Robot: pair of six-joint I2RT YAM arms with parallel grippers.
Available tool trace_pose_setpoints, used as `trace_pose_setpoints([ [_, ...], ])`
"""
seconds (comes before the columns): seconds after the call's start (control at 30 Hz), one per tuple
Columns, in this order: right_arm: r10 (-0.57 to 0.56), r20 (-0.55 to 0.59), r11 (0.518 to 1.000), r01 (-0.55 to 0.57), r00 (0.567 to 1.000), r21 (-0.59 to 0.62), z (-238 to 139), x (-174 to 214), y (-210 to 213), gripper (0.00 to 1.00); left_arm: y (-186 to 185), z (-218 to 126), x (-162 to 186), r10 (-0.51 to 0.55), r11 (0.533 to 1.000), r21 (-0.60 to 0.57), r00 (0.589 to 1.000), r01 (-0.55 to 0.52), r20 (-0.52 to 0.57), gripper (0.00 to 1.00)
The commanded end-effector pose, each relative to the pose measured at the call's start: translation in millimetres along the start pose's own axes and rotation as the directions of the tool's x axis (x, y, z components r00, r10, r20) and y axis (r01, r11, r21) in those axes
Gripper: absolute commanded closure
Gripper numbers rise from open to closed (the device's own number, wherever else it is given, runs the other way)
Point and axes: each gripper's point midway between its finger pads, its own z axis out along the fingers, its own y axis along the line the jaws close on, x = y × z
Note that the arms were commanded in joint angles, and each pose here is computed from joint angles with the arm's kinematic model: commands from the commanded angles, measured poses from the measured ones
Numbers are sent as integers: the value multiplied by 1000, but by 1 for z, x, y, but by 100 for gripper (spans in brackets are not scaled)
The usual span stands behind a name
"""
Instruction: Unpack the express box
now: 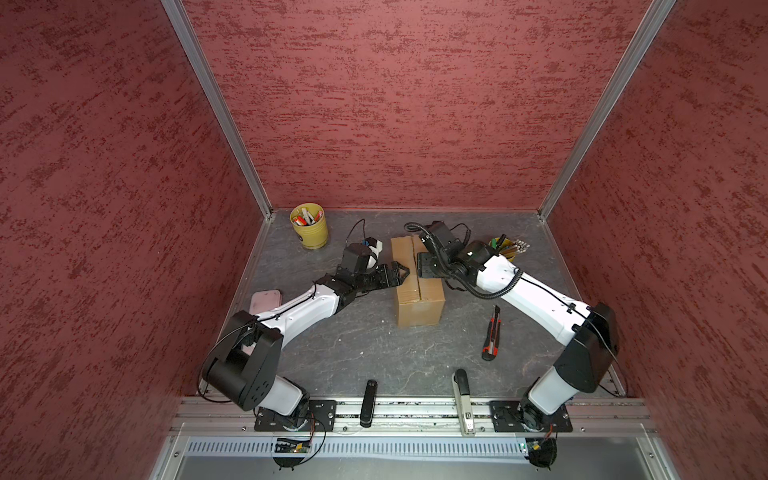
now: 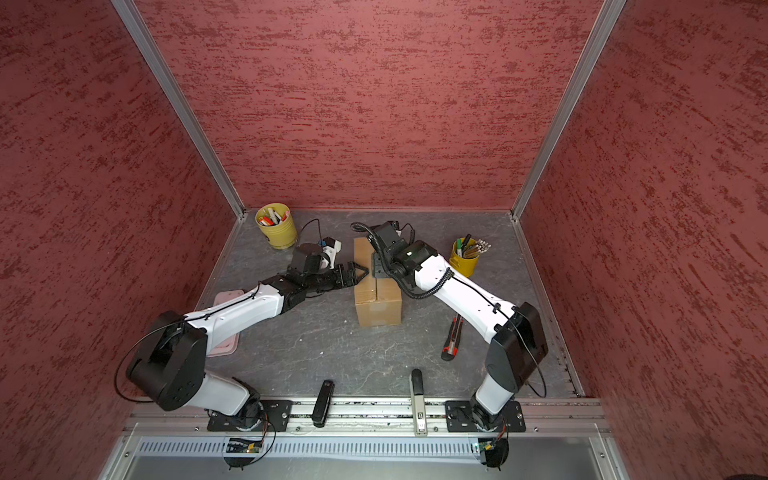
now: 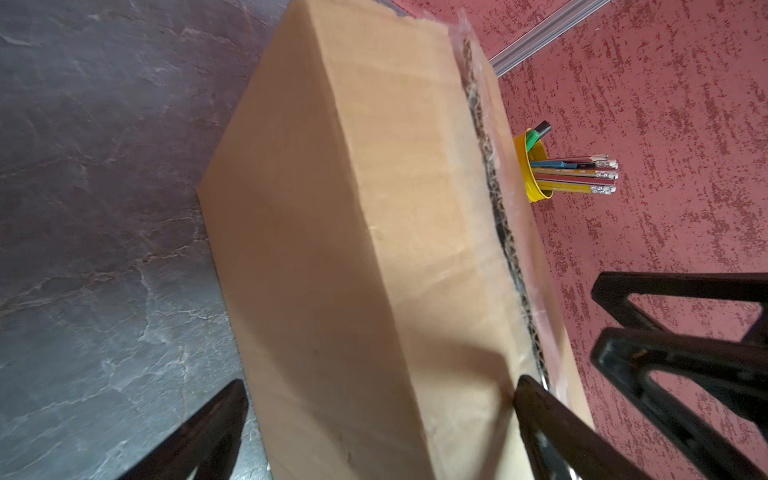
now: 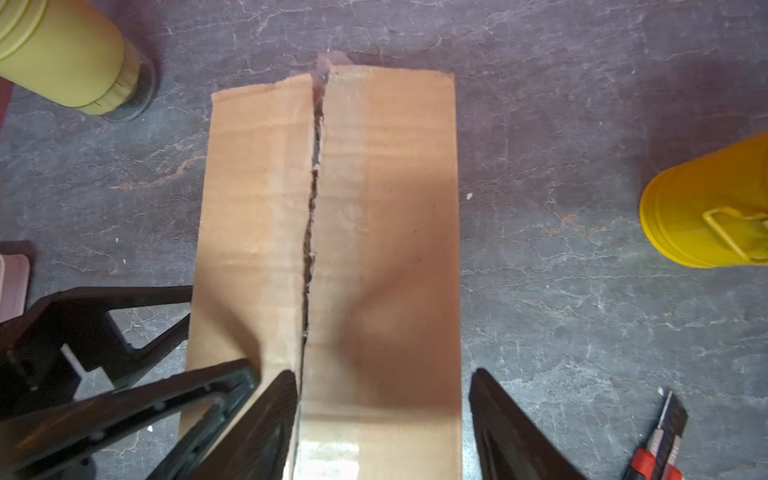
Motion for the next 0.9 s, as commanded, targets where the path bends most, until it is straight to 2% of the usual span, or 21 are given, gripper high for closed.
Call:
trace_pose_setpoints([
  [0.0,8,17,999,-9,1000,41,-4,-6,-2,31,-3,6,-6,18,999,34,1000,-19,18,0],
  [0.57,-35,-40,988,40,999,147,30,-2,-1,25,15,20,6,-13,1000,2,1000,13,-6,0],
  [0.87,-74,-60,948,89,995,307,37,1,-19,24,22,25,10,-19,1000,-9,1000,19,-16,0],
])
